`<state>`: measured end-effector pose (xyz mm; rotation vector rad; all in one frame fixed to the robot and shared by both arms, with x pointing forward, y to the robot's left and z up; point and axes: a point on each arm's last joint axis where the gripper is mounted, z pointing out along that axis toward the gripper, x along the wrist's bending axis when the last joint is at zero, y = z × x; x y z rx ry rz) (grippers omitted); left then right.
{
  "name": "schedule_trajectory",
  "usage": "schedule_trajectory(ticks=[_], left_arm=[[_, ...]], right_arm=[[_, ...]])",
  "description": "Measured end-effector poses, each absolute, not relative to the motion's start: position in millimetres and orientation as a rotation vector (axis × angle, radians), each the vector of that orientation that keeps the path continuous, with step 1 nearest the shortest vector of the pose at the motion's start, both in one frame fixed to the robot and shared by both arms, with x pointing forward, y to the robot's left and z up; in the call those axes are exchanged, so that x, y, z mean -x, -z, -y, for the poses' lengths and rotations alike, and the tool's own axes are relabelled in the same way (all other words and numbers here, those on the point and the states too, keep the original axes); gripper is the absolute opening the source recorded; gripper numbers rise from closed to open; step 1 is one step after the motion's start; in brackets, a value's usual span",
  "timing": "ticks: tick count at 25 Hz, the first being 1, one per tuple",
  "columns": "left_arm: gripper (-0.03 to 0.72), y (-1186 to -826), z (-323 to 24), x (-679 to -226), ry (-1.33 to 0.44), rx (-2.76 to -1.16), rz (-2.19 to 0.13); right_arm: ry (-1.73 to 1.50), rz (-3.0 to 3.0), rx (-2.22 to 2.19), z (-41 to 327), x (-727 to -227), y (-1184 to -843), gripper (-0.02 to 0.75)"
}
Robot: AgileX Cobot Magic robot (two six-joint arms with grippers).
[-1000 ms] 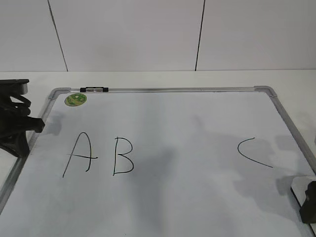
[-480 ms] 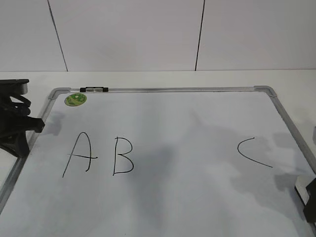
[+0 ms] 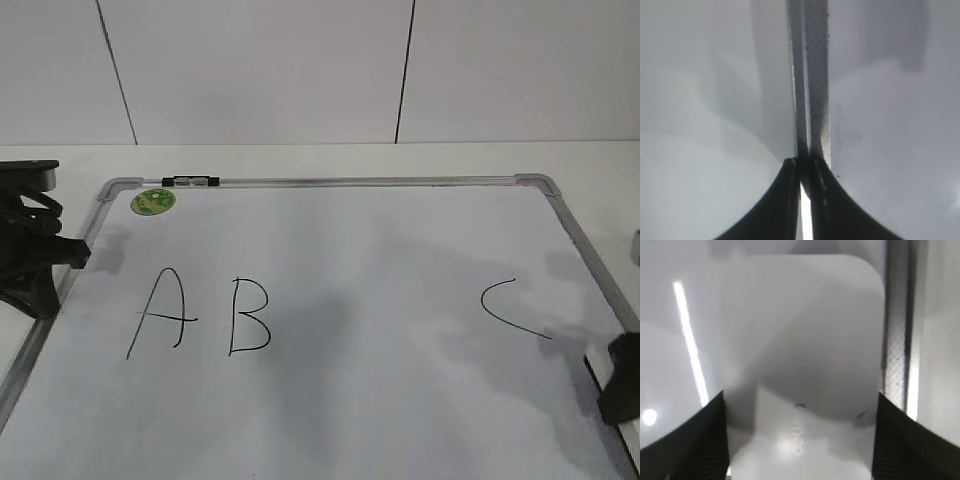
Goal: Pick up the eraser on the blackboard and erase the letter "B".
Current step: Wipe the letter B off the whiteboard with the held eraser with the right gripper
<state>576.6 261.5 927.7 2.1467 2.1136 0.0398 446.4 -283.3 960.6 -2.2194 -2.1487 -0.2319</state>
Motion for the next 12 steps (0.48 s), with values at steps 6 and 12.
schedule_trajectory(ticks=[6,12], left_arm=[[0.020,-927.7,-261.5,-576.6,-0.040,-2.147,-2.114],[0.020,-927.7,-261.5,-576.6,-0.040,-2.147,-2.114]], right_arm=[[0.403,2.172,2.182,266.6,-470.7,-994.7,0.540],[0.435,2.387,2.030,214.5,-502.1,-1022.4,0.539]])
